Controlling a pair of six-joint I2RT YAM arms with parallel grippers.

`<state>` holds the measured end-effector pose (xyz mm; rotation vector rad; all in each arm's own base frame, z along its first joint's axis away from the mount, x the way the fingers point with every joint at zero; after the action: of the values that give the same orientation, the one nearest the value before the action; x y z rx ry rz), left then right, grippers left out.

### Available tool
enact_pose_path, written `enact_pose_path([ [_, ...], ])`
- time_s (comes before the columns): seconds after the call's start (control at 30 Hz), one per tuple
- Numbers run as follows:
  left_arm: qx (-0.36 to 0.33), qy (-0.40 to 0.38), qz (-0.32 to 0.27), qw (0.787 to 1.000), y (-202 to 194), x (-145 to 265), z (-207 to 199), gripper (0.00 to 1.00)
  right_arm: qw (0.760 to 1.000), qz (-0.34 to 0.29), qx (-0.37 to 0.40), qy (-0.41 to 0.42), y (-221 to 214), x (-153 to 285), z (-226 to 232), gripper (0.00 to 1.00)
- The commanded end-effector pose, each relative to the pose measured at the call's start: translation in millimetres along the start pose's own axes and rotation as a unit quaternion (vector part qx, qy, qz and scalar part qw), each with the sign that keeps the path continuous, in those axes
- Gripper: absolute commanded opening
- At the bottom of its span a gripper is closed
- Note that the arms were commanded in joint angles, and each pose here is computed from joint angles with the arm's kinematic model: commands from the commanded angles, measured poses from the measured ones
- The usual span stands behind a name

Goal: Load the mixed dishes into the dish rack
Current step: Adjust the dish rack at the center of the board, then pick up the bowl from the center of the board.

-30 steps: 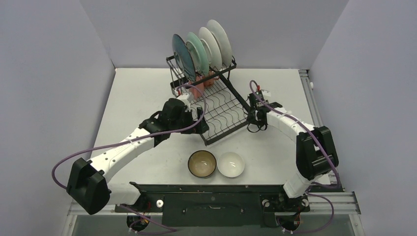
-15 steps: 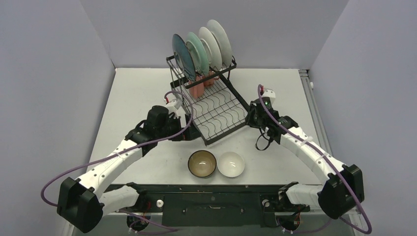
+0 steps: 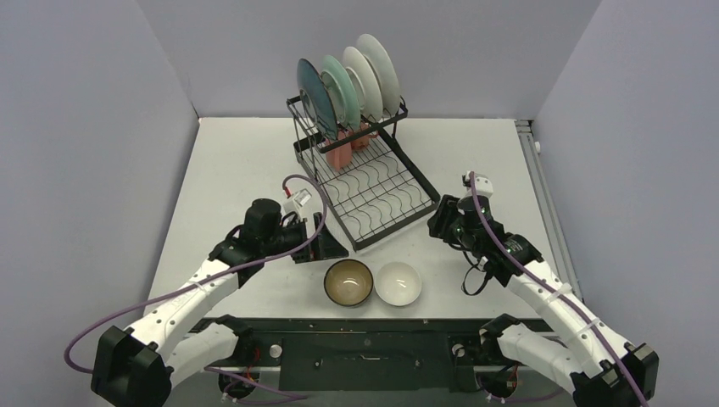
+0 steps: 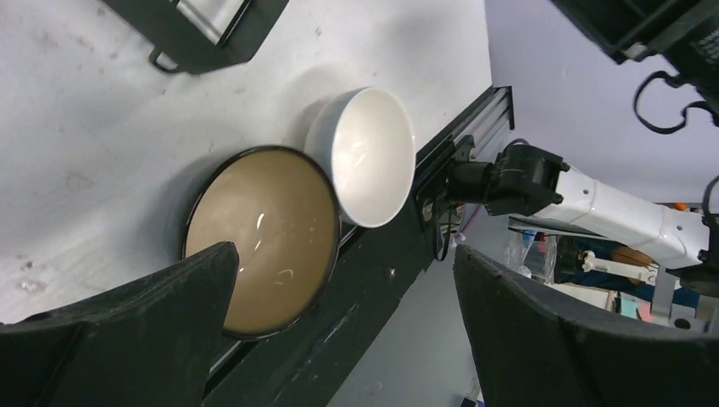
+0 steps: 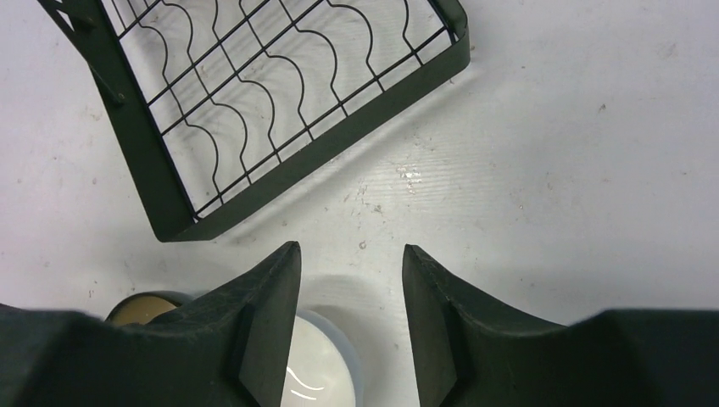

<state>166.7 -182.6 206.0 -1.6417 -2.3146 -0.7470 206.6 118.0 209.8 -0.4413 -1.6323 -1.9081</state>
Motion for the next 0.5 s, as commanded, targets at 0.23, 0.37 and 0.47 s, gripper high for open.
enact_pose_path([
  [0.23, 0.024, 0.155, -0.084, 0.984, -11, 31, 37, 0.96, 1.000, -0.012, -0.016, -0.010, -19, 20, -13, 0.47],
  [0.37, 0.023, 0.178, -0.082, 0.980, -21, 32, 41, 0.96, 1.000, -0.012, -0.016, -0.020, -21, 21, -16, 0.48],
  [0.47, 0.012, 0.203, -0.091, 0.975, -31, 30, 40, 0.96, 0.999, -0.014, -0.016, -0.024, -21, 19, -17, 0.49],
])
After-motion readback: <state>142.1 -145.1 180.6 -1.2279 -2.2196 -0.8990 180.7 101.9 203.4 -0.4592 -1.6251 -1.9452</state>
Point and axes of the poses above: each gripper's point midway between its finger pads, its own x axis back along the fingers, its own z axis along the line the jaws close on, y = z × x, the point moved 7 cm from there along x, back along the fingers, and after that the axes turned 10 degrees about x, right-handed, at the moved point
